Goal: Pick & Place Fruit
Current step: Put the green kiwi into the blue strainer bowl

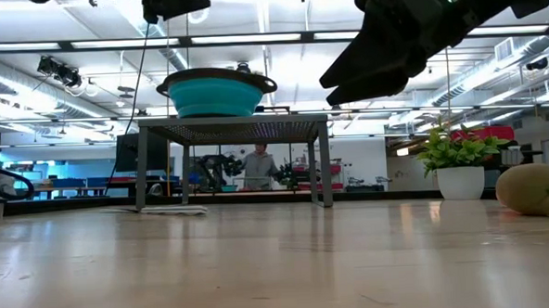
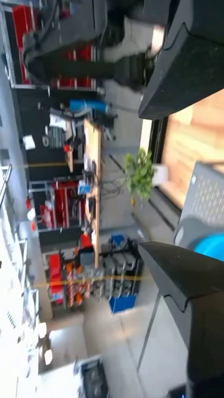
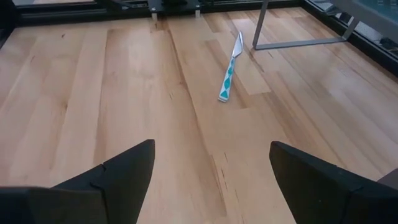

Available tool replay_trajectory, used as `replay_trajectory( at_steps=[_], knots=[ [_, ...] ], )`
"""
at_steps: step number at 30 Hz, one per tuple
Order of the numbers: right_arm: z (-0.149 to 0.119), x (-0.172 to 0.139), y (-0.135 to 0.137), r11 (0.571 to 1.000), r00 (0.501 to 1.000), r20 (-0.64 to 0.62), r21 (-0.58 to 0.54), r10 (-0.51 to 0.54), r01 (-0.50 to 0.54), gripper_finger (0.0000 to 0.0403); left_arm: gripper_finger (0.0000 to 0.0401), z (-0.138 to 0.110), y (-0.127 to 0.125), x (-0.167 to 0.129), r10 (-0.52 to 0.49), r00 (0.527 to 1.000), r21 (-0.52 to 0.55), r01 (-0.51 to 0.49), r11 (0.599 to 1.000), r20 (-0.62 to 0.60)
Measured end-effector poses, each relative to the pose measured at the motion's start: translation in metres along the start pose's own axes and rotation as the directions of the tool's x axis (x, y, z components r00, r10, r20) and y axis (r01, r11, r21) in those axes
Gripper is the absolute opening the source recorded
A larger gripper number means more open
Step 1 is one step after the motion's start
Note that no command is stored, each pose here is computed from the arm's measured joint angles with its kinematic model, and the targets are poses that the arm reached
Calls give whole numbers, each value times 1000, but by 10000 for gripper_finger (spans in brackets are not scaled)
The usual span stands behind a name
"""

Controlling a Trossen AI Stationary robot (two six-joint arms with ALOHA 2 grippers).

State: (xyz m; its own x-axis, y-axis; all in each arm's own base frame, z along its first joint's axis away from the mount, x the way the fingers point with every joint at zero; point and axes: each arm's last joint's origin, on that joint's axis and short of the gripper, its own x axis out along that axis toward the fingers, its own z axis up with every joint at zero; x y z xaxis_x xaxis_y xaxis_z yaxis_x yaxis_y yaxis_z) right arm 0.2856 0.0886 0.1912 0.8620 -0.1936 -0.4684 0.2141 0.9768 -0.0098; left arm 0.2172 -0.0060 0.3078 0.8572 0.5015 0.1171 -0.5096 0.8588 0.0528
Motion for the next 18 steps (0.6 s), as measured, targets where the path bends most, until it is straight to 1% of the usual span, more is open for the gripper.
replay_trajectory(
  at_steps=[3,5,7,10,12,13,15,18],
  knots=[
    [-2,-2,2,1000,1000,-16,-18,15,-16,328,346,-4,-8,-4,-40,999,-16,40,999,-35],
    [-2,-5,4,999,999,-30,-15,44,-44,328,346,-10,-13,-7,-71,993,-25,69,997,-93],
    [-1,-12,4,998,997,-49,-1,65,-65,328,346,-20,-21,-9,-111,981,-47,105,993,-160],
    [-2,-22,2,998,994,-92,19,63,-61,328,346,-40,-34,-14,-173,952,-65,162,985,-254],
    [-4,-31,0,998,989,-139,31,57,-53,328,346,-50,-45,-15,-199,947,-91,182,979,-253],
    [-6,-35,-1,998,984,-168,38,56,-50,328,346,-56,-49,-16,-205,942,-87,188,978,-265],
    [-10,-44,-1,996,967,-241,55,80,-69,328,346,-67,-60,-16,-220,932,-75,207,975,-288],
    [-18,-53,0,989,931,-340,103,131,-102,328,346,-77,-75,-13,-246,930,-84,232,969,-272]
  ],
)
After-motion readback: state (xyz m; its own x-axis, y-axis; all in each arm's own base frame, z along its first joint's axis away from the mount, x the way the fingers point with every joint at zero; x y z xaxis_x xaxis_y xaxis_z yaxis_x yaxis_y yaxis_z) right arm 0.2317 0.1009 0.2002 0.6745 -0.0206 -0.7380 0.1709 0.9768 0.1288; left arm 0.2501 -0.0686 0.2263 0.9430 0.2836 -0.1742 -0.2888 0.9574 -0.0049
